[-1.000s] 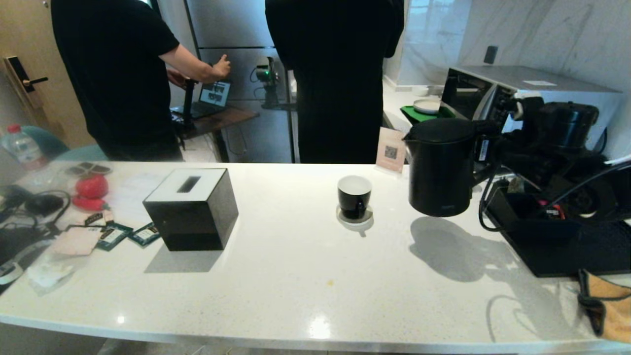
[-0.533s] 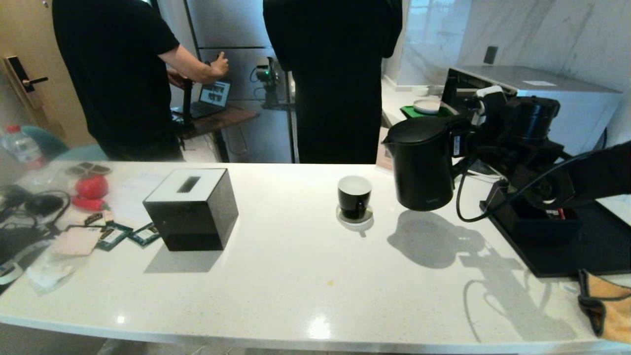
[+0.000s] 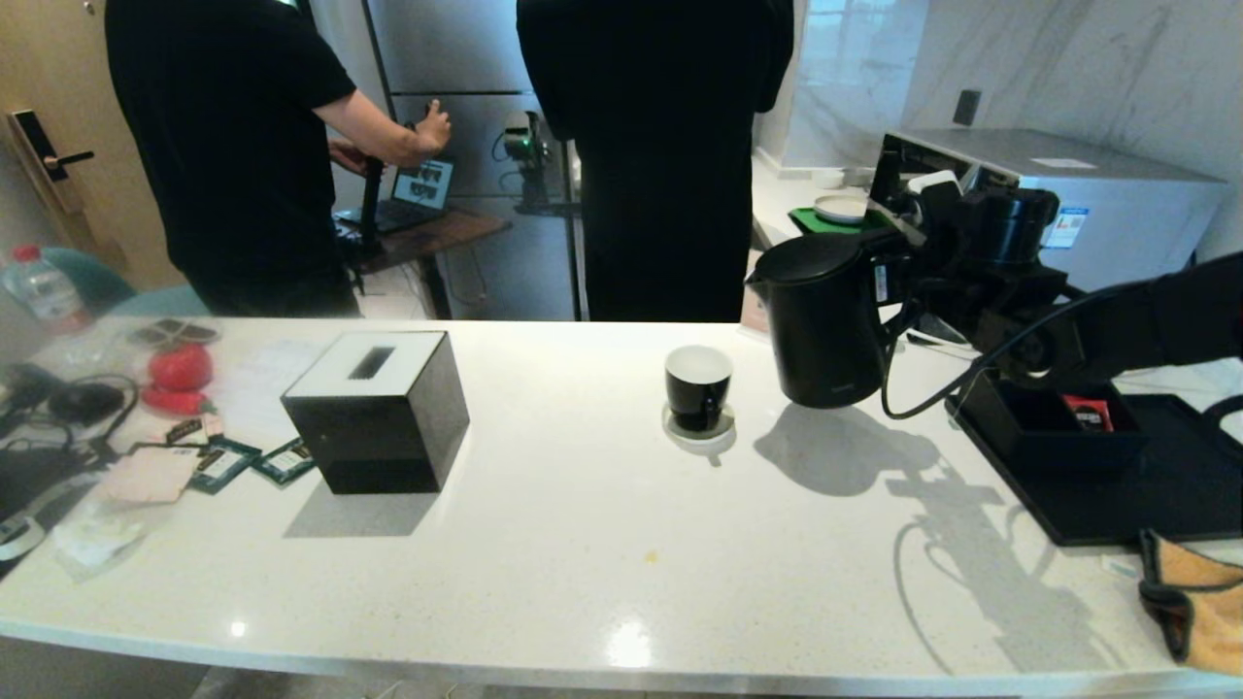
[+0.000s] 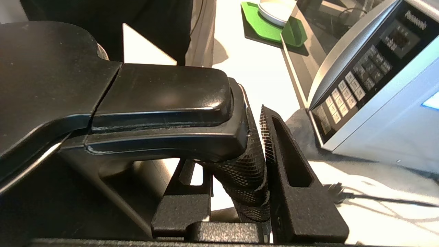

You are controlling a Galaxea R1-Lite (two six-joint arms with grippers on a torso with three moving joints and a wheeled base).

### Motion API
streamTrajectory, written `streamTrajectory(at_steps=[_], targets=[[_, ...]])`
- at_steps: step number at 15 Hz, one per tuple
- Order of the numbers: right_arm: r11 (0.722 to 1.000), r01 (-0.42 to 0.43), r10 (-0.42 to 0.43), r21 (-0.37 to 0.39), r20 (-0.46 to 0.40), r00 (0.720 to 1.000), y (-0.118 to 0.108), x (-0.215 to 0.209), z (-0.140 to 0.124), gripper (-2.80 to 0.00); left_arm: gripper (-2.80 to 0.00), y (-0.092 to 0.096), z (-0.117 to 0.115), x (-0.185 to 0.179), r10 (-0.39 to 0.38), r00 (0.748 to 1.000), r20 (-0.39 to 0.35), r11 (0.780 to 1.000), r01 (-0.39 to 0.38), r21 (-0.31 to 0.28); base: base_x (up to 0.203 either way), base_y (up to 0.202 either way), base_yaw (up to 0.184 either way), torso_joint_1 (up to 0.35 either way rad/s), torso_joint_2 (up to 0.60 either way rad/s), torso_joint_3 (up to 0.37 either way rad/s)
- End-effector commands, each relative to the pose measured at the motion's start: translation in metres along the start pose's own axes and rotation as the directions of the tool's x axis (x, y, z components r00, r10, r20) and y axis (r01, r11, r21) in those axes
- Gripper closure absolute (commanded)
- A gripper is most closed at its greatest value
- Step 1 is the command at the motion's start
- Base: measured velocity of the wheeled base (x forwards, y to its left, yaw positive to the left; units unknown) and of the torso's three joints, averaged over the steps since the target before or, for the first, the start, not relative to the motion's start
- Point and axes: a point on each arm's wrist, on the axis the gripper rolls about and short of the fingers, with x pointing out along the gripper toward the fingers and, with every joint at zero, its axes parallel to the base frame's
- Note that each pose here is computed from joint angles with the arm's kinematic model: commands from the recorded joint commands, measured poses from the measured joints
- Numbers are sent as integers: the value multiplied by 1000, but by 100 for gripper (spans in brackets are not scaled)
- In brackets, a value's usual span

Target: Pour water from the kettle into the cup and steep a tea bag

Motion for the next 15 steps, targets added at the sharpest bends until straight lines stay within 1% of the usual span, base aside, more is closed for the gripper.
streamTrajectory(at_steps=[1, 7, 12, 15], targets=[[1000, 1, -1, -27, -2, 1000, 2, 9, -1, 0, 0, 0, 0, 0, 1, 1000, -1, 1000, -1, 0, 0, 0, 0, 0, 0, 0], [989, -5, 6, -145, 8, 1000, 8, 17, 0, 0, 0, 0, 0, 0, 1, 1000, -1, 1000, -1, 0, 0, 0, 0, 0, 0, 0], [969, -15, 23, -247, 29, 999, 18, 20, 2, 0, 0, 0, 0, 0, 1, 1000, 0, 1000, -1, 0, 0, 0, 0, 0, 0, 0], [959, -24, 38, -284, 43, 998, 26, 21, 5, 0, 0, 0, 0, 0, 1, 1000, 0, 1000, -1, 0, 0, 0, 0, 0, 0, 0]])
